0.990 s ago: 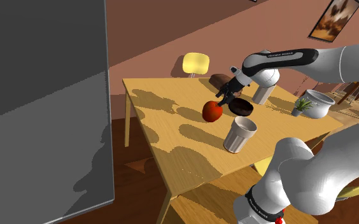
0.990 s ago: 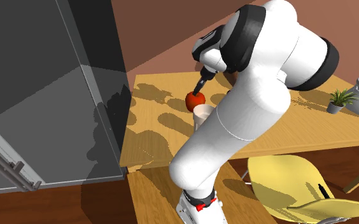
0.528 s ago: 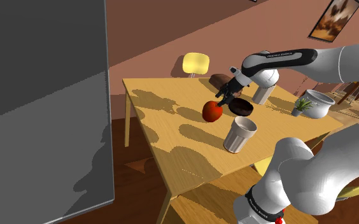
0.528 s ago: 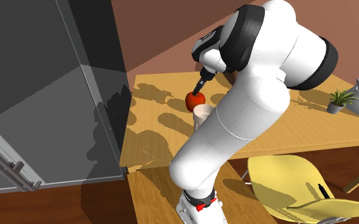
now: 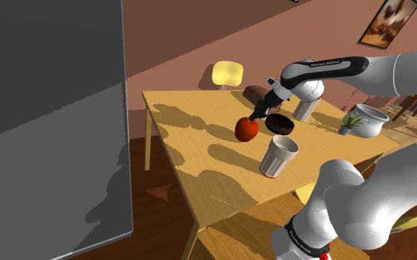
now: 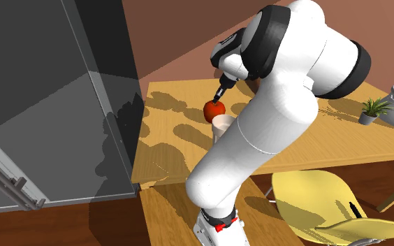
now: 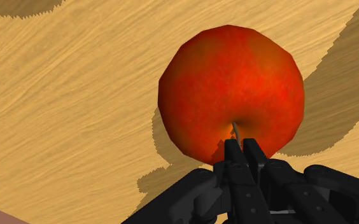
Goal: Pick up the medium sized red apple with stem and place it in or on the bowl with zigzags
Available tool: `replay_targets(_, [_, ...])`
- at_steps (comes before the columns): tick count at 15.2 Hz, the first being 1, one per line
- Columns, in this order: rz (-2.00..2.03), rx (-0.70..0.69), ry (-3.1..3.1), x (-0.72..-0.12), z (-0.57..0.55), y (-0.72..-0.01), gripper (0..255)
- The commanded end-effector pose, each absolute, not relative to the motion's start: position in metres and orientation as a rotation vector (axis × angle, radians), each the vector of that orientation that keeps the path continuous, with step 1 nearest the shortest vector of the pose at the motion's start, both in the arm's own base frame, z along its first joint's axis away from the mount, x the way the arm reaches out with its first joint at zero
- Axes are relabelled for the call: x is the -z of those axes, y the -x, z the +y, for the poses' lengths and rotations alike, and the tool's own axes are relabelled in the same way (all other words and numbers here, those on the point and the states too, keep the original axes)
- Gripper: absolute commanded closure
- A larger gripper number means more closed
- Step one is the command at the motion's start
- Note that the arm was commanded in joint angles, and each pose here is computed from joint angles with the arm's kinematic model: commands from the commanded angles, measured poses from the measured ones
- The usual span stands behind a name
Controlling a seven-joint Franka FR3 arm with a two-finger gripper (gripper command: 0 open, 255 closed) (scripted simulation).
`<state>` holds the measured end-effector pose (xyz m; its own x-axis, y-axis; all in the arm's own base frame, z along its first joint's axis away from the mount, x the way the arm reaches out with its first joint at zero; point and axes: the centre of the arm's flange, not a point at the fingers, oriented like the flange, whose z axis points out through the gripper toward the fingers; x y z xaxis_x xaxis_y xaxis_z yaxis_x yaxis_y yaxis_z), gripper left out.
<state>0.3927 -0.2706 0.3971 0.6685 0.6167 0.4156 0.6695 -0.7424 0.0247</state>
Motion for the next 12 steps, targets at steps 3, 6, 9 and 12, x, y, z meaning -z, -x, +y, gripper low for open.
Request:
replay_targets(3, [-1.065, 0.612, 2.749, -0.402, -0.271, -0.393, 255])
replay_targets(6, [-1.065, 0.612, 2.749, -0.418, -0.271, -0.393, 255])
replay_targets(9, [-1.065, 0.612, 2.749, -0.434, -0.271, -0.393, 255])
replay_targets(12, [-1.065, 0.612, 2.749, -0.45, -0.271, -0.393, 255])
